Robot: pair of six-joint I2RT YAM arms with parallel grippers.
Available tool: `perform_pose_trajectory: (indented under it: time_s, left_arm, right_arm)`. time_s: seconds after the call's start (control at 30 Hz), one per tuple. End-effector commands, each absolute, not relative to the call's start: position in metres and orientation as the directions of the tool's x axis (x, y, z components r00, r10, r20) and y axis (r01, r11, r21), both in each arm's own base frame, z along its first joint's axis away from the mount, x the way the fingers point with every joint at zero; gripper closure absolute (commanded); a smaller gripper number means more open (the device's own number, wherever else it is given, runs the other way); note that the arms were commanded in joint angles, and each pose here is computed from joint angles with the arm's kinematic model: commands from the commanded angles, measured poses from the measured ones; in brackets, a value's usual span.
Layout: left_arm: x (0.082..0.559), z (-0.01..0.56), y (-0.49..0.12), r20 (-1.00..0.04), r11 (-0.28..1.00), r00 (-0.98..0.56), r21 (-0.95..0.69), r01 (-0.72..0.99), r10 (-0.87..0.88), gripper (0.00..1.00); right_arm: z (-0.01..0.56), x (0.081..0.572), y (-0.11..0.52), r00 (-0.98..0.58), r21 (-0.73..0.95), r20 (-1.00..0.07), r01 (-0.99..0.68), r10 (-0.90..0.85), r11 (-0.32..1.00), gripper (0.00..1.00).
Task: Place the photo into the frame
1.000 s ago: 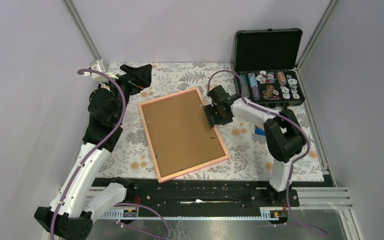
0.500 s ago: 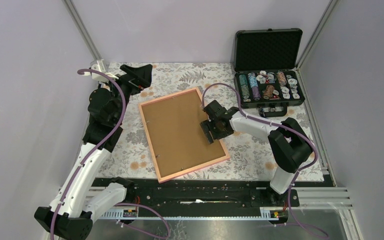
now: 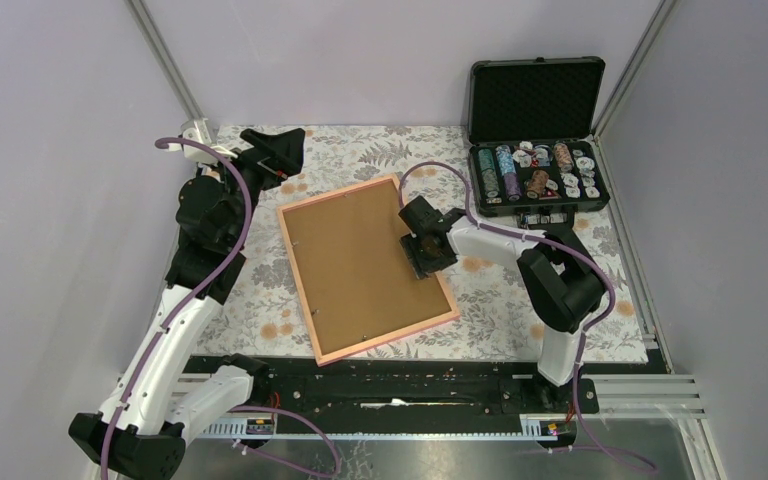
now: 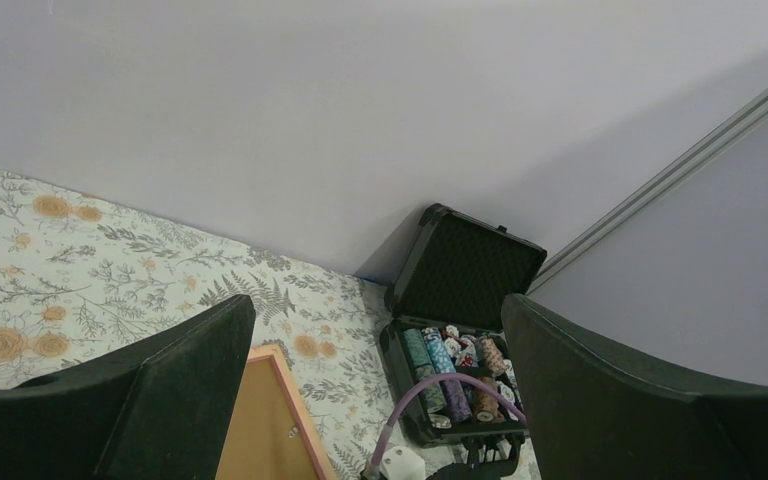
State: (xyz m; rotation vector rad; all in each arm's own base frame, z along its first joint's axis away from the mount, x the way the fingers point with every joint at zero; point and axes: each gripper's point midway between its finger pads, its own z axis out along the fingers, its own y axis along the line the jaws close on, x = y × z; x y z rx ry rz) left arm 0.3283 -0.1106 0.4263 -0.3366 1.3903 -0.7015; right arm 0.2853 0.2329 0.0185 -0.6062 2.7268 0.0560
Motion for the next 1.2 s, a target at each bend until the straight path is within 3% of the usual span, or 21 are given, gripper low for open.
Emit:
perform_pose_trajectory:
  time_s: [0.0,0.17,0.53,0.63,0.7,0.93,1.07,1.17]
  left_arm:
    - [0.324,0.453,-0.110,-0.764,0.746,0.072,-0.599,0.293,-0.641,0.01]
    - [0.324,0.453,-0.110,-0.764,0.746,0.073,-0.598,0.292,-0.641,0.01]
    - [0.321,0.455,-0.109,-0.763,0.746,0.078,-0.597,0.295,-0.642,0.01]
    - [0.320,0.455,-0.108,-0.762,0.746,0.081,-0.598,0.293,-0.642,0.01]
    - [0.320,0.455,-0.108,-0.763,0.747,0.081,-0.597,0.292,-0.641,0.01]
    - [0.319,0.456,-0.105,-0.765,0.752,0.089,-0.595,0.283,-0.638,0.01]
    - [0.317,0.459,-0.106,-0.762,0.747,0.086,-0.596,0.295,-0.642,0.01]
    - [0.319,0.456,-0.107,-0.759,0.743,0.081,-0.601,0.294,-0.646,0.01]
  right_arm:
    - [0.020,0.300,0.234,-0.848,-0.069,-0.371,-0.381,-0.378,0.922,0.41]
    - [0.016,0.298,0.234,-0.858,-0.067,-0.364,-0.363,-0.361,0.929,0.50]
    - [0.005,0.286,0.242,-0.911,0.009,-0.324,-0.271,-0.254,0.962,0.81]
    - [0.012,0.295,0.249,-0.905,0.018,-0.342,-0.275,-0.252,0.961,0.83]
    - [0.024,0.304,0.251,-0.892,0.002,-0.365,-0.287,-0.267,0.958,0.78]
    - [0.090,0.306,0.238,-0.844,-0.071,-0.458,-0.276,-0.277,0.958,0.20]
    - [0.095,0.272,0.233,-0.883,0.017,-0.438,-0.196,-0.168,0.981,0.13]
    - [0.094,0.256,0.211,-0.894,0.045,-0.442,0.054,0.068,0.998,0.15]
